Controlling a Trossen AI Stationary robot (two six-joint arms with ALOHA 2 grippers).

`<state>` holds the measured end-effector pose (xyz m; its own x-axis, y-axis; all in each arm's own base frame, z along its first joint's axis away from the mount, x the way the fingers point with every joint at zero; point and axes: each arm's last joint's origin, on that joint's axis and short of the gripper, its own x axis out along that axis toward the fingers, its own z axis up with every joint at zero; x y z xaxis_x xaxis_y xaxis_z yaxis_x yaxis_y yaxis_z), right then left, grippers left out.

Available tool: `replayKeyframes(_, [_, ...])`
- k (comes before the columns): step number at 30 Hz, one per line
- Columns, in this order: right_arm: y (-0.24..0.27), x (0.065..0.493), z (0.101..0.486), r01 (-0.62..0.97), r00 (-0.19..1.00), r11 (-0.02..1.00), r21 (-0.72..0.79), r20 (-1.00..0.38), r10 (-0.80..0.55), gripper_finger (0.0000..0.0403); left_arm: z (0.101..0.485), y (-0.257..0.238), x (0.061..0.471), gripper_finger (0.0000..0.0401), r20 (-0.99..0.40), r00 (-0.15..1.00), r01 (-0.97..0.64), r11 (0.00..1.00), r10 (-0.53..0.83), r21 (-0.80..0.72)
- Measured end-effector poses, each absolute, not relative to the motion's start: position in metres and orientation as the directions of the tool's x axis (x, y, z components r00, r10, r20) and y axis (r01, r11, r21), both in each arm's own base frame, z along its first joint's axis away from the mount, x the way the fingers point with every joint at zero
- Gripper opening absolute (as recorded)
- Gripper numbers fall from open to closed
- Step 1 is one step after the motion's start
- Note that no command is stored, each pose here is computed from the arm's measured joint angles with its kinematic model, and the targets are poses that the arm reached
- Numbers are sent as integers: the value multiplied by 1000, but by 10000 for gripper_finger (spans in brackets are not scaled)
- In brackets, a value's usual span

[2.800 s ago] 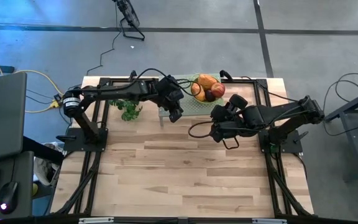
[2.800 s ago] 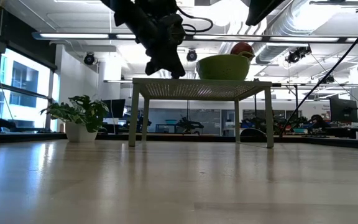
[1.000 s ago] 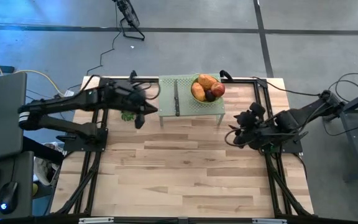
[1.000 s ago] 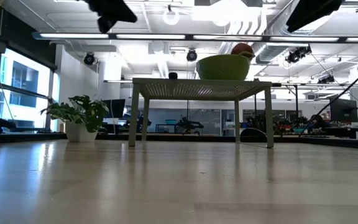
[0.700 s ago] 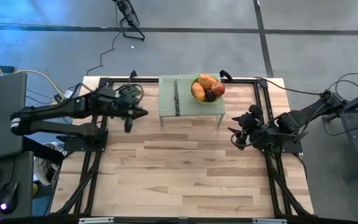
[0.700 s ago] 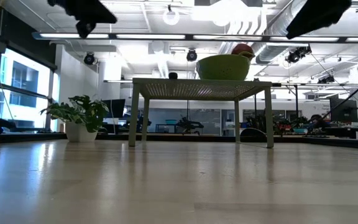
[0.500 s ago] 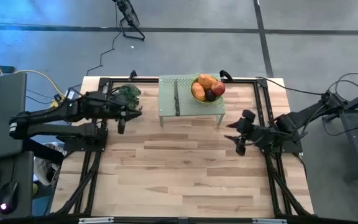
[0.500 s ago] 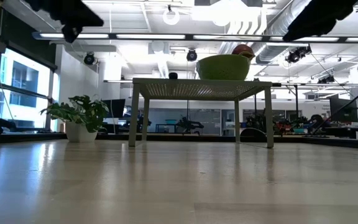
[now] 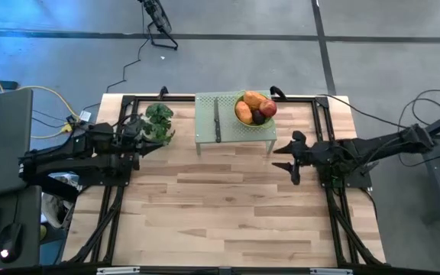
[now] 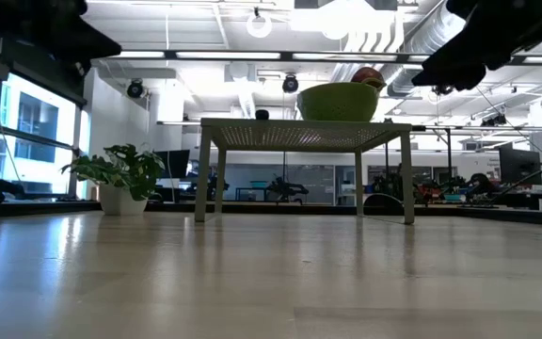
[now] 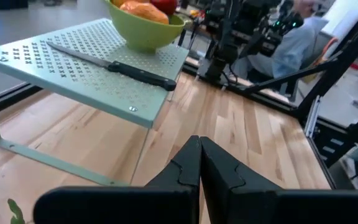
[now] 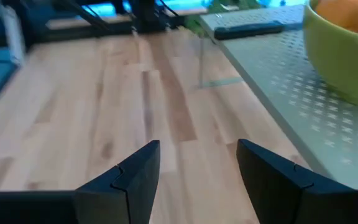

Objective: Pick & Place Fruit
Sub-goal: Return to Home Position

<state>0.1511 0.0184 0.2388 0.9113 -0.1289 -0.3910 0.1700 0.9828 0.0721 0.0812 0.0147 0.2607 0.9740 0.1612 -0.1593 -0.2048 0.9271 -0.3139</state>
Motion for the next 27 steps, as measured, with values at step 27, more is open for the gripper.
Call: replayKeyframes(27, [-3, 115, 199, 229, 950, 960, 160, -249, -185, 206, 228, 12, 69, 1, -54, 987, -163, 948, 154, -272])
